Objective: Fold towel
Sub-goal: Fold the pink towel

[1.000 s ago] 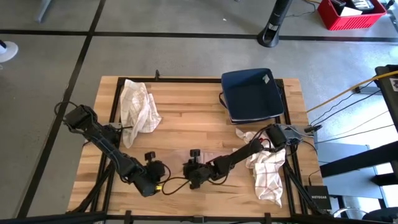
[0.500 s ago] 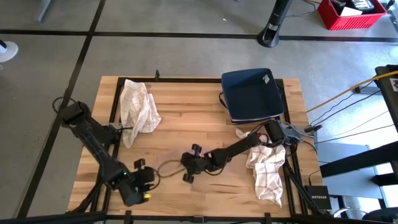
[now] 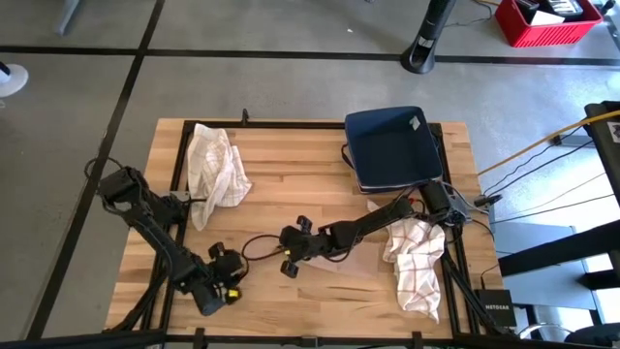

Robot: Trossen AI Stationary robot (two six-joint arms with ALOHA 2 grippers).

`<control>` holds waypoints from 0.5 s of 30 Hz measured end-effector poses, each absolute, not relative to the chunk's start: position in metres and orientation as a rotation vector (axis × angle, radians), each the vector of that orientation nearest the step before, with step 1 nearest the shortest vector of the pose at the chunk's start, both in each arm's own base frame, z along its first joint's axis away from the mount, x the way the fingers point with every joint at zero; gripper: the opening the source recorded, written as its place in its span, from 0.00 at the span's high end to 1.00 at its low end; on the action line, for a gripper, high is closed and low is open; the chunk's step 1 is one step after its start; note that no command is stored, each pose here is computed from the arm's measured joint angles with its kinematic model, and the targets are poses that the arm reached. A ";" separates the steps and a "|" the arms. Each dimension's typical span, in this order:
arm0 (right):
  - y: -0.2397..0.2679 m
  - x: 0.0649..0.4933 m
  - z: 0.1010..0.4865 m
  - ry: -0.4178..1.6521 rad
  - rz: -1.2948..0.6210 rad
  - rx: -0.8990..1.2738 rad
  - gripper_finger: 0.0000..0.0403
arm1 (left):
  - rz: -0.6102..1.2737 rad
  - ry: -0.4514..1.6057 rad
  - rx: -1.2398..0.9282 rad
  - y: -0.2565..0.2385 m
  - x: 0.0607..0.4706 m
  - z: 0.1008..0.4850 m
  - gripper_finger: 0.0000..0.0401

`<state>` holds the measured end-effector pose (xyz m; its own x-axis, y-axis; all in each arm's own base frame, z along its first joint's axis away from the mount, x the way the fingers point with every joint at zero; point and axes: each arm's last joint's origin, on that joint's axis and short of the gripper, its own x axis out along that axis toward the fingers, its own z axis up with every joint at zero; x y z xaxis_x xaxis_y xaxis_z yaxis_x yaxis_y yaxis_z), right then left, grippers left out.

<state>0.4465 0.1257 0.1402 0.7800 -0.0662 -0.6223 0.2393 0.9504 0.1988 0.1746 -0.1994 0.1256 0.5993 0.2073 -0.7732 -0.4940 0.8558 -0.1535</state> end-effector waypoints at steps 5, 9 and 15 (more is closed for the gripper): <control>0.127 0.447 0.141 0.655 -0.156 0.280 0.99 | 0.535 0.723 -0.450 -0.188 0.184 0.126 0.71; 0.128 0.448 0.147 0.630 -0.129 0.283 0.99 | 0.589 0.682 -0.434 -0.179 0.190 0.126 0.71; 0.129 0.447 0.148 0.642 -0.088 0.278 0.99 | 0.672 0.740 -0.303 -0.163 0.188 0.125 0.71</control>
<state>0.4473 0.1287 0.1479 0.7988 0.0045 -0.6015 0.1668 0.9591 0.2287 0.1882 -0.1628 0.1246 0.5438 0.4543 -0.7056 -0.6586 0.7521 -0.0234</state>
